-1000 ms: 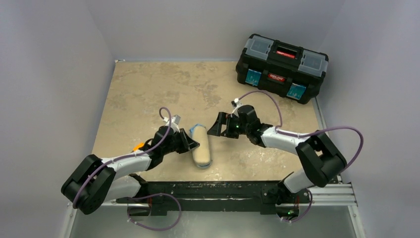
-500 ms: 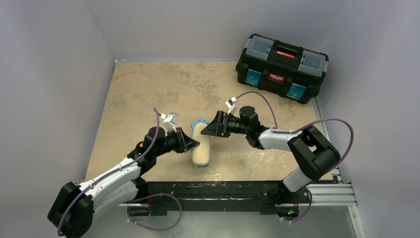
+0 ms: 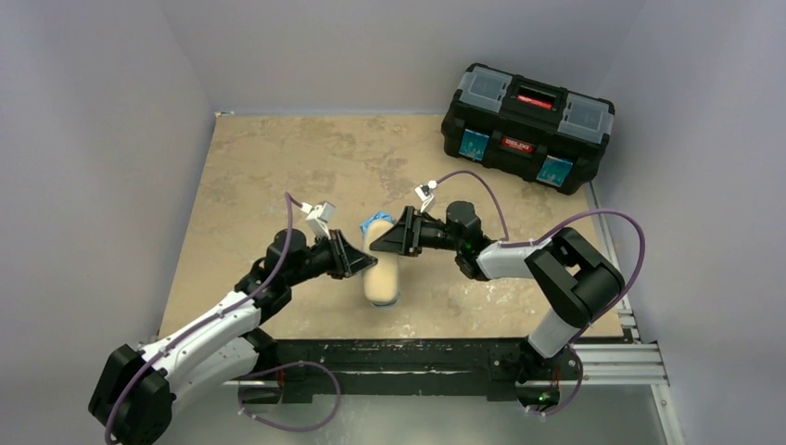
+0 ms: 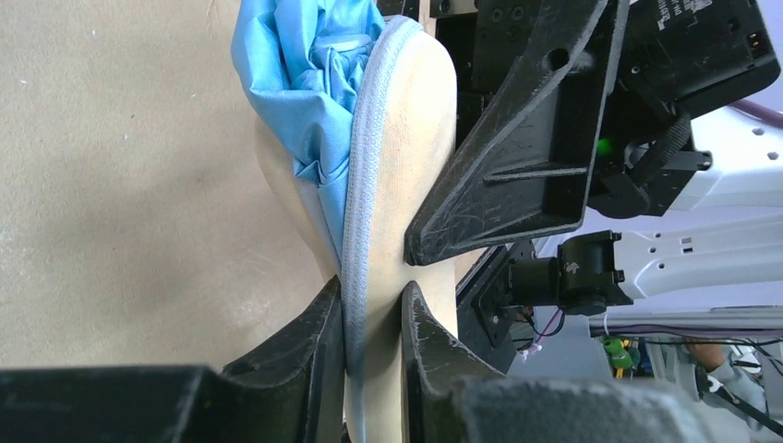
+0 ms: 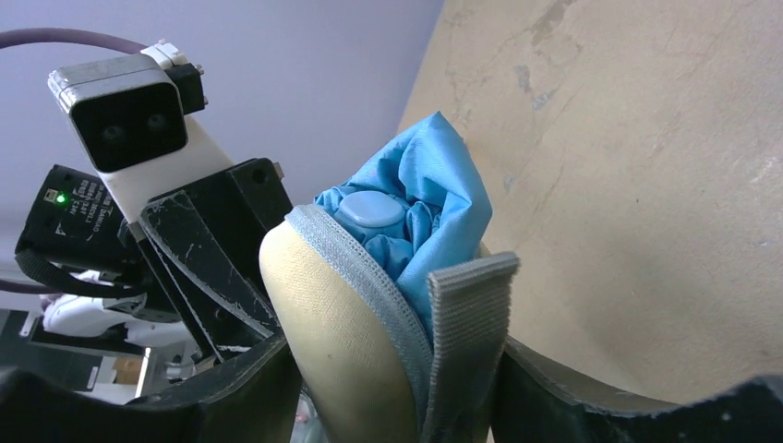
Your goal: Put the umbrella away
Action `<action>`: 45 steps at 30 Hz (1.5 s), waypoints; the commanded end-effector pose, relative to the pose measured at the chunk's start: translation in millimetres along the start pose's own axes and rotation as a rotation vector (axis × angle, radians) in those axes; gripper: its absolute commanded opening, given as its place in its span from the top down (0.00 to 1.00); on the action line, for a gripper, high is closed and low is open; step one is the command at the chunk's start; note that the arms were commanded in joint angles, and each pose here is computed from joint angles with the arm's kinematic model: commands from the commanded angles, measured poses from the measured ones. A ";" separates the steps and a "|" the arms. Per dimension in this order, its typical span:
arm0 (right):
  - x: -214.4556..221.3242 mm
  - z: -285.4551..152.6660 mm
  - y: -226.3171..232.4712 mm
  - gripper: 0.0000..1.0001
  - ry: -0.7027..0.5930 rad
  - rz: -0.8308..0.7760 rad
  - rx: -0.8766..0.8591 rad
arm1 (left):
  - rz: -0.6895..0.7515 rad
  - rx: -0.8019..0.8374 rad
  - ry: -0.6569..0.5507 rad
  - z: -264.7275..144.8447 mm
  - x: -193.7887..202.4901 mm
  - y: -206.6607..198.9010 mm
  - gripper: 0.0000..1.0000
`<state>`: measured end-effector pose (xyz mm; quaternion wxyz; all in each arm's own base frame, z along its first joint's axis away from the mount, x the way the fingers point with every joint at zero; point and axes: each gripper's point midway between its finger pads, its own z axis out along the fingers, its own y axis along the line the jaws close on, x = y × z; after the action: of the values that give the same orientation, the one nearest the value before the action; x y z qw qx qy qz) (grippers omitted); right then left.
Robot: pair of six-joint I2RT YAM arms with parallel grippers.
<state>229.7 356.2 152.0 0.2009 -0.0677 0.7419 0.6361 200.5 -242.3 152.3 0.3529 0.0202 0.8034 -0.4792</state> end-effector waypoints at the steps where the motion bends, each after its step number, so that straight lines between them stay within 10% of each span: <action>1: -15.6 1.9 41.5 0.40 -0.050 -0.051 -0.131 | 0.061 0.136 -0.071 -7.7 -30.0 -44.1 0.80; 10: -31.3 0.8 65.4 0.53 -0.115 -0.025 -0.200 | 0.092 0.143 -0.049 -15.1 -27.7 -49.6 0.27; 20: -46.0 -4.0 105.8 0.68 -0.140 -0.054 -0.307 | 0.072 0.080 -0.092 -38.5 -42.5 -59.6 0.00; 45: -60.0 -30.0 216.2 0.75 -0.129 -0.254 -0.560 | 0.026 0.208 0.024 -47.6 -66.4 -128.9 0.14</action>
<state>217.5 363.3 322.0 0.2574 -0.1289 0.5752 0.7657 183.5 -241.2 274.7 0.3531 0.0413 0.7830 -0.5104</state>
